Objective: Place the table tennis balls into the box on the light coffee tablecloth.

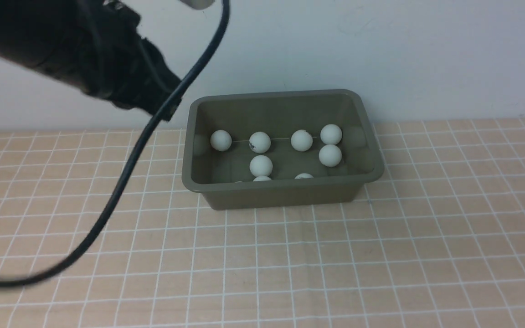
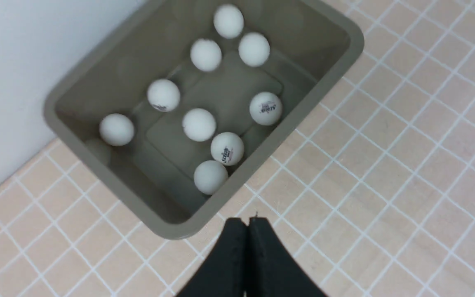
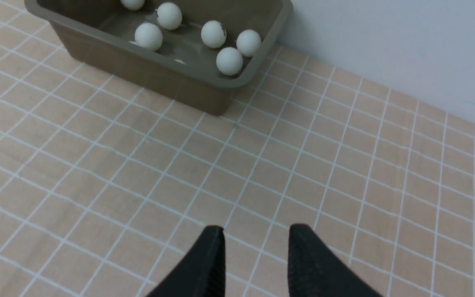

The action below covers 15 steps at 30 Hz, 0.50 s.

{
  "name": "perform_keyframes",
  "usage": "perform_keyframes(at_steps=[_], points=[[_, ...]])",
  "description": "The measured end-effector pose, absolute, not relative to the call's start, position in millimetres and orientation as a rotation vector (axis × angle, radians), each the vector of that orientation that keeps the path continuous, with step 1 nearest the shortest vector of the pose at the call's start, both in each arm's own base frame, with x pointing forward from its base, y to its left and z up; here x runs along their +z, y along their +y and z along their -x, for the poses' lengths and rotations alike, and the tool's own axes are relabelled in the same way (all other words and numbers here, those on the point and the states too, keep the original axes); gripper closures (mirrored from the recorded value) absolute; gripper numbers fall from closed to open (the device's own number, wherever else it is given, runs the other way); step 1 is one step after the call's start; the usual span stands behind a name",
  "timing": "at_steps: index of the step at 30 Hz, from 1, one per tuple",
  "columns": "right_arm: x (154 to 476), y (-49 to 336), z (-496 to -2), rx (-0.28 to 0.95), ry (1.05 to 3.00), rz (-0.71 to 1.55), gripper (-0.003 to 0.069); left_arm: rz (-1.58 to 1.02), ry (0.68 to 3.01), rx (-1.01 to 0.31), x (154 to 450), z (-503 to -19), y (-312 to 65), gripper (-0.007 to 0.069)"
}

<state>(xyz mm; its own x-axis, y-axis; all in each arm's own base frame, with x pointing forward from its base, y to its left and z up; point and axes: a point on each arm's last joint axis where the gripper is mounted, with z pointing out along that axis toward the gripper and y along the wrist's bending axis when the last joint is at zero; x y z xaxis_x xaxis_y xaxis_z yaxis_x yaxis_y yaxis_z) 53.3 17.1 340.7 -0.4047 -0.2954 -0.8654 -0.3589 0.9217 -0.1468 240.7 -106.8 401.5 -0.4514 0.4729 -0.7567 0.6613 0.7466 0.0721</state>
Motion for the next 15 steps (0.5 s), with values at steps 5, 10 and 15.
perform_keyframes(at_steps=[5,10,15], points=[[319.8,15.1,-46.5,0.088,1.925,0.425,0.0448,-0.771,2.069,-0.264,362.8,-185.3,-84.0,0.0694],[316.2,15.6,-43.6,0.139,1.846,0.365,0.0448,-0.684,1.965,-0.226,328.6,-143.7,-65.3,0.0694],[318.2,16.0,-45.0,0.164,1.789,0.327,0.0448,-0.610,1.894,-0.233,302.8,-107.6,-51.1,0.0694]])
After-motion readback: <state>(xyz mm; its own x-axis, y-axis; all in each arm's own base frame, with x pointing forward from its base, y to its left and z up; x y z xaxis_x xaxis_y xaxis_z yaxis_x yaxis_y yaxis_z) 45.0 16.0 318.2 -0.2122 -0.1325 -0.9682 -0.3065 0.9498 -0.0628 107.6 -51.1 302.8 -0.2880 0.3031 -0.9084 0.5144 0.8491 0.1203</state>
